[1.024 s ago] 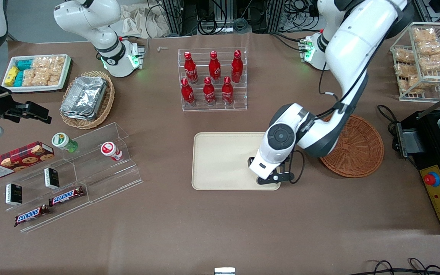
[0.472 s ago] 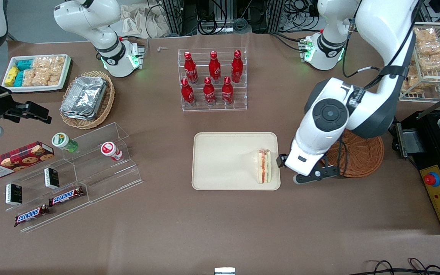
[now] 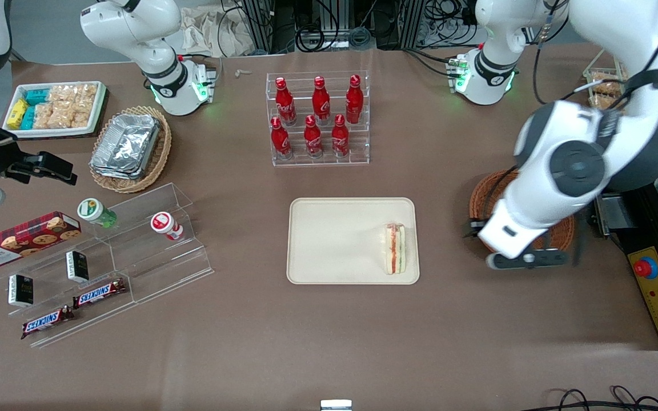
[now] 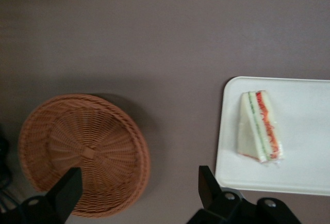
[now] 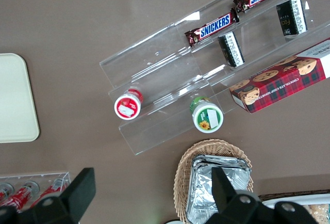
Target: Place sandwich from basket to tray
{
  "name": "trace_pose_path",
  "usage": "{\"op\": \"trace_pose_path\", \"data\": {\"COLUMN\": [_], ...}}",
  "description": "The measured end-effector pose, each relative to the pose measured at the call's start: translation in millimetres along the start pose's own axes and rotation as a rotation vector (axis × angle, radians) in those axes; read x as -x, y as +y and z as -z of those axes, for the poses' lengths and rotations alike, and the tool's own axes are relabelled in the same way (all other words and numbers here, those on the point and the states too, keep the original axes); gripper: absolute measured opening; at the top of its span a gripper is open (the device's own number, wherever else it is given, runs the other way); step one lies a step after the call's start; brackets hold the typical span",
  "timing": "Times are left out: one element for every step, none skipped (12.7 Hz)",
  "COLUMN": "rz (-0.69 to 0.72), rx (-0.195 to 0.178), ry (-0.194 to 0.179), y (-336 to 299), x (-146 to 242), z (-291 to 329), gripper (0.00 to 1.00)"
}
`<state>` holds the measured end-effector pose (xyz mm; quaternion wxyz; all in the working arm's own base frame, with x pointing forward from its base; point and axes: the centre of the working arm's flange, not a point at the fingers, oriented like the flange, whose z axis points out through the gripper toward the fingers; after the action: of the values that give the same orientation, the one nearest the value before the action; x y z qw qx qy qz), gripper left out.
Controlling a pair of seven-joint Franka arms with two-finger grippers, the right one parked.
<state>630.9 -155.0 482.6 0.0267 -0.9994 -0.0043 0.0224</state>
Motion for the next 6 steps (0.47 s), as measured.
{"op": "trace_pose_path", "data": {"rz": [-0.021,-0.043,-0.062,-0.08,-0.107,-0.14], "rx": [0.012,0.017,0.017,0.007,-0.007,-0.017], "ry": [0.001,-0.002,-0.005,-0.008,-0.015,-0.024], "y": [-27,-54,-76,-92,-102,-106], "x": [-1,0,1,4,7,12], "z": [11,19,26,32,37,42], "gripper": [1.0,1.0,1.0,1.0,1.0,1.0]}}
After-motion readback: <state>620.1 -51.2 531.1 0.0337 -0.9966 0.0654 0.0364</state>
